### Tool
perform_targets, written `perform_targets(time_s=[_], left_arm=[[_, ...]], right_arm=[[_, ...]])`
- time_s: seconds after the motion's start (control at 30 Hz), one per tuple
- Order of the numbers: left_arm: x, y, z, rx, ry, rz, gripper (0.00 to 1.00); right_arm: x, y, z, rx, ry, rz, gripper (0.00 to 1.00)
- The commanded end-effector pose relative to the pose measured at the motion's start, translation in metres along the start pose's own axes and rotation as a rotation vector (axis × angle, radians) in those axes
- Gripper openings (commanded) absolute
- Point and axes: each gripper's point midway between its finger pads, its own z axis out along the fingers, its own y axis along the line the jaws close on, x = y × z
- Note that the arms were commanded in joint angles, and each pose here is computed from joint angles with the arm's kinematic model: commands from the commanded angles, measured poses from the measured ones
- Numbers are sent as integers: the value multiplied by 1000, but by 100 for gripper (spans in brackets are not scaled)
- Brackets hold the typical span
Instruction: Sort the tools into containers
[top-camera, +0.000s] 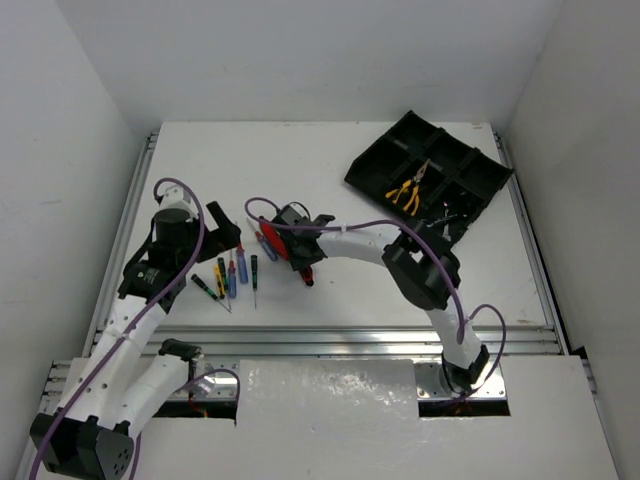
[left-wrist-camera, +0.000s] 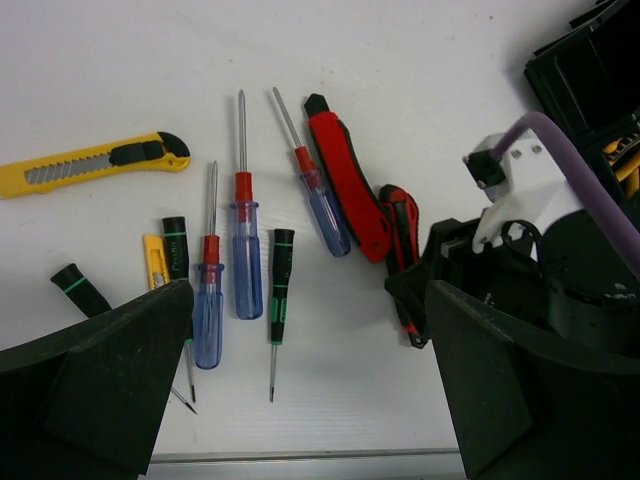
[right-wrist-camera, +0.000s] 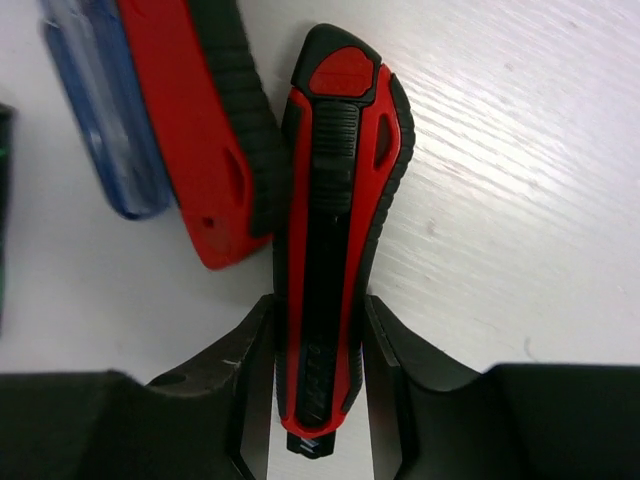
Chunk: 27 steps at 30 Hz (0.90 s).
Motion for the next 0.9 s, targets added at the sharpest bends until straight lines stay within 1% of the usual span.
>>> perform_targets(time_s=[0.0,0.1,0.13,0.17,0.23,0.27,0.3,0.33,0.37,0.4,0.47,0.5,0.53,0.57,0.7,0.8,0.83,0.87], left_arm=[[-9,-11,-3,50,-35,3,100],[-9,-14,-5,67,-40,5,100],[-9,-14,-4,67,-41,6,100],[-9,-15,-5,73,-39,6,100],[-9,-16,-5,78,-38,9,100],[-8,-16,-5,82,-36,9,100],[-8,-16,-4,82,-36,9,100],[-9,-16,-5,83,-37,9,100],[-8,-17,-5,84,-36,9,100],[-8,-16,-4,83,-34,10,100],[-8,-17,-4,86,-33,10,100],[-8,-17,-4,87,-33,12,100],[-7,-17,-4,88,-31,12,100],[-7,-17,-4,90,-28,12,100],[-6,-19,-4,101,-28,15,100],[-6,-20,-5,108,-29,17,100],[-6,-20,-5,111,-30,17,100],[-6,-21,-5,113,-28,17,100]], right_arm=[[-1,-34,-22,78,-38,61,18],[-11,-62,-38,112,-78,127,16],[-21,-68,-51,103,-112,146,16],[-29,-85,-53,116,-125,184,16],[-39,-102,-60,113,-140,223,16],[-45,-121,-63,135,-143,258,16],[-53,-127,-66,130,-155,276,16],[-58,-135,-67,131,-159,284,16],[-60,-153,-65,151,-146,314,16],[-78,-160,-70,150,-175,332,16],[-98,-189,-71,189,-183,384,16],[-91,-200,-63,207,-156,402,16],[-113,-209,-70,206,-199,433,16],[-120,-225,-70,215,-209,465,15],[-163,-244,-63,233,-293,482,16],[-177,-267,-56,276,-305,519,18],[-179,-267,-52,274,-301,526,18],[-179,-276,-51,283,-292,540,19]])
